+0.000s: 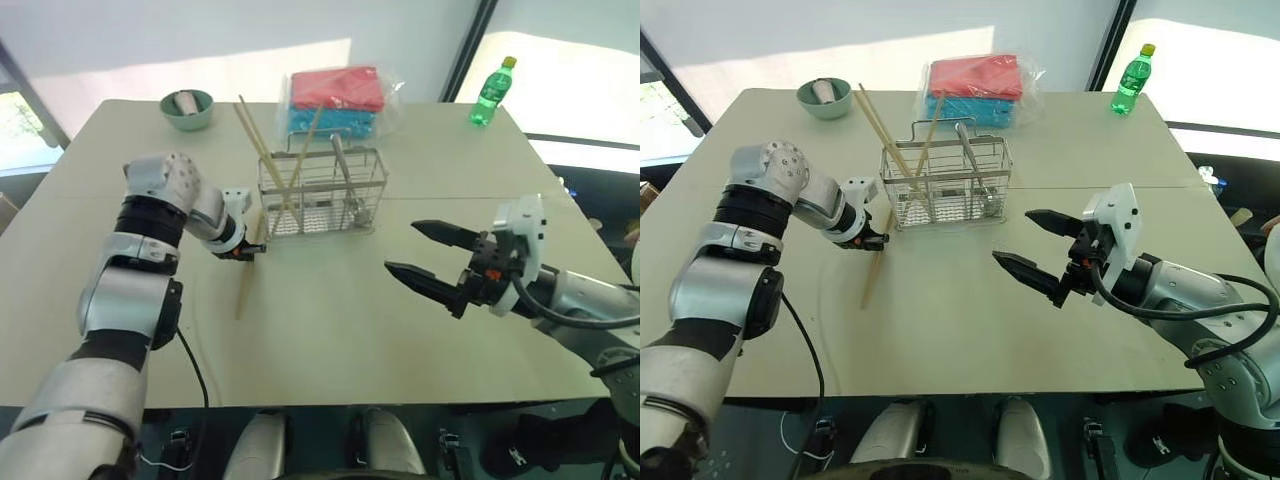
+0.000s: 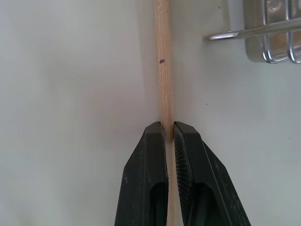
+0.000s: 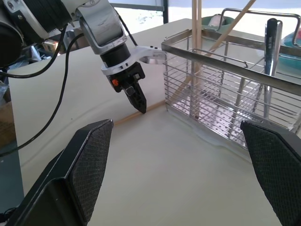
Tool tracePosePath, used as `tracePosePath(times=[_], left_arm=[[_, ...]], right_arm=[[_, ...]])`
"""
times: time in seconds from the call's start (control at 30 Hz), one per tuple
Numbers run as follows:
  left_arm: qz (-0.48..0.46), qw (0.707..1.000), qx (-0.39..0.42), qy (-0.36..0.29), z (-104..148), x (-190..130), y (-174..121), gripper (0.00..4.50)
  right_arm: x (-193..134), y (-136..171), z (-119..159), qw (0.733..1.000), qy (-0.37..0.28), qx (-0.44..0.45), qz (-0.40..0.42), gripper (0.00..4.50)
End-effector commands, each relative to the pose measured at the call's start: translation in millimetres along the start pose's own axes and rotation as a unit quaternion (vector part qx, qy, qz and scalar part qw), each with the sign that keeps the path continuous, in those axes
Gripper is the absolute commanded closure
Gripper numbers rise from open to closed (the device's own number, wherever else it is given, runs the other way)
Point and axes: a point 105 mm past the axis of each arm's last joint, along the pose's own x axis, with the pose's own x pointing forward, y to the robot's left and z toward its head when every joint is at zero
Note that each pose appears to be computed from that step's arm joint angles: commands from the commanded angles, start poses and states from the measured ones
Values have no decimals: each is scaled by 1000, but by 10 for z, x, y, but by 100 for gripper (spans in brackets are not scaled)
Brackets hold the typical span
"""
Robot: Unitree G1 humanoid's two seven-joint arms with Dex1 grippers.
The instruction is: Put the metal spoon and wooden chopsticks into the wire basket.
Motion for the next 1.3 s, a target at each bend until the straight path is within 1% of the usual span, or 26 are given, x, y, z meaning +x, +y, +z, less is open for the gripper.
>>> tracePosePath(times=[0.03, 0.13, 0.4, 0.47, 0.53, 0.57, 0.6, 0.67, 0.7, 0.77, 0.83, 0.9, 0.97, 1.03, 1.07, 1.13, 1.17, 1.23, 1.3], left_arm=[[45, 999, -24, 10, -80, 1, 280, 424], [50, 998, -35, 7, -90, -16, 355, 424], [47, 998, -36, -12, -93, -33, 404, 424], [52, 997, -36, -31, -77, -79, 465, 424], [70, 995, -22, -71, -21, -179, 545, 424], [78, 992, -19, -97, 27, -229, 587, 424], [88, 985, -8, -148, 138, -316, 653, 424], [101, 964, 0, -246, 337, -524, 815, 424], [89, 953, -2, -290, 416, -635, 859, 424], [62, 934, -17, -353, 521, -809, 911, 424], [53, 896, -8, -442, 675, -1075, 973, 424], [37, 843, 10, -536, 819, -1408, 973, 424], [17, 790, 10, -612, 935, -1739, 949, 424], [-24, 739, 2, -673, 1038, -2045, 837, 424], [-45, 705, 18, -708, 1077, -2231, 710, 424], [-65, 661, 40, -747, 1103, -2436, 550, 424], [-82, 650, 42, -754, 1112, -2483, 480, 424], [-137, 623, 50, -768, 1139, -2607, 189, 424], [-175, 610, 60, -771, 1149, -2665, -34, 424]], right_arm=[[-8, 43, 136, 999, -27, -19, 5, 0], [-2, 37, 147, 999, -24, -20, 10, 0], [44, -41, 207, 999, -18, -23, 24, 0], [60, -50, 218, 999, -17, -23, 29, 0], [62, -53, 218, 999, -14, -21, 33, 0], [55, -56, 214, 999, -13, -22, 35, 0], [58, -56, 212, 999, -11, -22, 36, 0], [52, -72, 215, 999, -7, -25, 36, 0], [46, -81, 222, 999, -6, -27, 35, 0], [23, -106, 239, 999, -6, -30, 32, 0], [2, -139, 247, 999, -5, -30, 26, 0], [-11, -165, 248, 999, -3, -31, 21, 0], [-10, -171, 249, 999, -3, -30, 20, 0], [4, -170, 241, 999, -3, -27, 17, 0], [16, -160, 231, 1000, -4, -26, 17, 0], [32, -150, 221, 1000, -5, -24, 17, 0], [38, -148, 218, 1000, -5, -23, 17, 0], [40, -141, 214, 1000, -8, -22, 13, 0], [36, -140, 206, 1000, -9, -20, 10, 0]])
